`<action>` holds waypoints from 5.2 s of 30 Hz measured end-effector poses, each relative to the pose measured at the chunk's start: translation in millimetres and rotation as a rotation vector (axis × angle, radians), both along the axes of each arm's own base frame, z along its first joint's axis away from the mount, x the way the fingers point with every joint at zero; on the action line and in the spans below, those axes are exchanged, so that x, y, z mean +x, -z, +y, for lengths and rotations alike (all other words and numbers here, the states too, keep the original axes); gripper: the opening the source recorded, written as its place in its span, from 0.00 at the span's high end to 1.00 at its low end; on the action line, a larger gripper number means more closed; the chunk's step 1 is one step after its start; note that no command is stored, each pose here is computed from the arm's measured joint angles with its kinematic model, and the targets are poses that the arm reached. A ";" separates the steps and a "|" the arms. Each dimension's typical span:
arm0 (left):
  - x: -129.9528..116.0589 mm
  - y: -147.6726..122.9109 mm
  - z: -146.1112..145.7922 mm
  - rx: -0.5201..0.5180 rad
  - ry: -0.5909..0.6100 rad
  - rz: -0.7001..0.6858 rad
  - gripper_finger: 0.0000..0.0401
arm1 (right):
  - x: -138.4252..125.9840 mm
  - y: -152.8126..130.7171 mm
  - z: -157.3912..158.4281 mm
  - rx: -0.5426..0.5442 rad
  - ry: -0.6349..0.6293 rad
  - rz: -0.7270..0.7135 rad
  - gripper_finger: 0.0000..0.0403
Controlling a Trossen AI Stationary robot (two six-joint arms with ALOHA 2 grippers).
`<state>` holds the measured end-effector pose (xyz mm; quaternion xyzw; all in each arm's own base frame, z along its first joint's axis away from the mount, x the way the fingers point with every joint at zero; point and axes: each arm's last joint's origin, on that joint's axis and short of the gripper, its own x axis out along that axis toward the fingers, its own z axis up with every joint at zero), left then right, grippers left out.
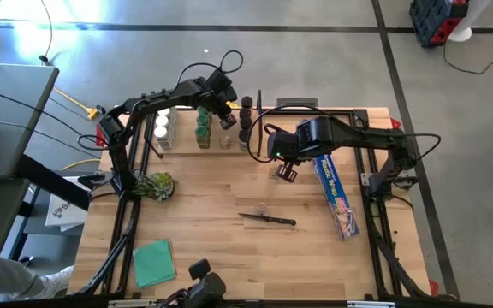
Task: Shelf spices
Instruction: Adjust the brown and green lid seasoning bottles on the shelf
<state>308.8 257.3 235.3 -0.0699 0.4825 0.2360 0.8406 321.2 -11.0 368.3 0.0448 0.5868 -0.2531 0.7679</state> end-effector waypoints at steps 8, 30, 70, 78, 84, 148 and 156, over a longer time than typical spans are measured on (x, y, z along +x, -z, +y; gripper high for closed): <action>-9.2 -50.9 -53.5 -0.061 0.089 -0.046 1.00 | 1.2 -0.4 0.0 -0.006 -0.029 -0.003 1.00; -6.7 -25.7 -79.8 -0.084 0.305 0.146 0.45 | 1.8 -0.2 18.3 0.013 -0.092 -0.006 1.00; 12.3 18.0 -75.5 -0.099 0.483 0.271 0.30 | 1.4 0.0 25.9 0.022 -0.091 -0.011 1.00; 12.1 18.1 -75.9 -0.079 0.532 0.286 0.45 | 1.4 0.0 25.8 0.022 -0.091 -0.011 1.00; 10.8 18.2 -77.0 -0.076 0.571 0.304 0.58 | 1.4 0.0 25.9 0.022 -0.091 -0.010 1.00; 13.0 18.4 -75.0 0.181 1.030 0.434 0.44 | 1.4 0.4 27.2 0.069 -0.099 -0.010 1.00; 15.8 13.8 -81.1 0.210 1.014 0.442 0.35 | 1.4 0.5 27.5 0.082 -0.097 -0.011 1.00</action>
